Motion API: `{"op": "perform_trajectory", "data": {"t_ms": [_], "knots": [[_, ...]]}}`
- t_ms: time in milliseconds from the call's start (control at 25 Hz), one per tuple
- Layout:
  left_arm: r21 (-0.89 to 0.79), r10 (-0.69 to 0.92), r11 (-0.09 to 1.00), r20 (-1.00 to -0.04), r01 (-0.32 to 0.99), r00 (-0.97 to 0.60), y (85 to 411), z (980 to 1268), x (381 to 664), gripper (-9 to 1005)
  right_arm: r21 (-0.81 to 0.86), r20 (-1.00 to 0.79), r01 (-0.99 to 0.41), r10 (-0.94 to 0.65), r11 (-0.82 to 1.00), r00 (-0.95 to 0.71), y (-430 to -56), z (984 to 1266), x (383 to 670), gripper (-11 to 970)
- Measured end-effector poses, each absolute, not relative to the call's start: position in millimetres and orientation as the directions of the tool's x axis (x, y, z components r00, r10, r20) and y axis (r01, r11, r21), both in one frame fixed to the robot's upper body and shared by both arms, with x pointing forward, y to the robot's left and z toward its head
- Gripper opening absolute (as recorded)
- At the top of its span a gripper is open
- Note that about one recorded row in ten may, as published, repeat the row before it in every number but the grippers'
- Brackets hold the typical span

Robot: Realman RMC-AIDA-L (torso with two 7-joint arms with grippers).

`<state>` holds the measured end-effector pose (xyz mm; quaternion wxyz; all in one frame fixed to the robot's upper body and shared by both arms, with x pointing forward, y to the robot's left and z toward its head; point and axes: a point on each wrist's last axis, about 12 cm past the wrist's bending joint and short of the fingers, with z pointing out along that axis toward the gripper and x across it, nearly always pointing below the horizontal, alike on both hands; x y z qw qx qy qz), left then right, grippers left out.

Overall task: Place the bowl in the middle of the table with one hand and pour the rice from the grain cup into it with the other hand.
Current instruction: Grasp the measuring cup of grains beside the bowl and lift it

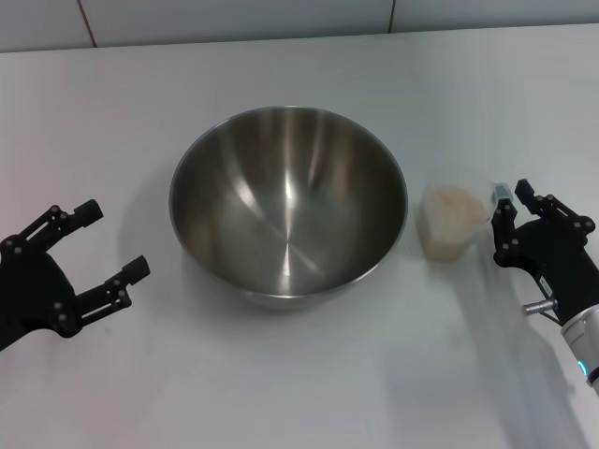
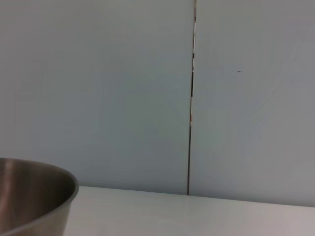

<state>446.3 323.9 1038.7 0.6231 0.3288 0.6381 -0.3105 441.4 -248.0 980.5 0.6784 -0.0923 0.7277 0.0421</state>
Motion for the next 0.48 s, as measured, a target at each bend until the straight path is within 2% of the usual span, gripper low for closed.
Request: {"op": "perform_trajectory", "data": {"t_ms": [120,320,480], "knots": [[0.013,0.033,0.592,-0.999,0.806,-0.008,324.5,1038.6,445.6,874,-0.063,-0.995,-0.192,-0.076,0.979,-0.061,-247.6,980.8,441.8,300],[0.012,0.033,0.593,-0.999,0.805,-0.009,324.8,1038.4,445.2,874,-0.060,-0.996,-0.187,-0.072,0.981,-0.058,-247.8,981.6,443.4,65],[0.013,0.033,0.592,-0.999,0.806,-0.009,325.1,1038.6,445.1,874,-0.051,-0.996,-0.179,-0.062,0.983,-0.057,-248.7,982.1,444.1,44]]}}
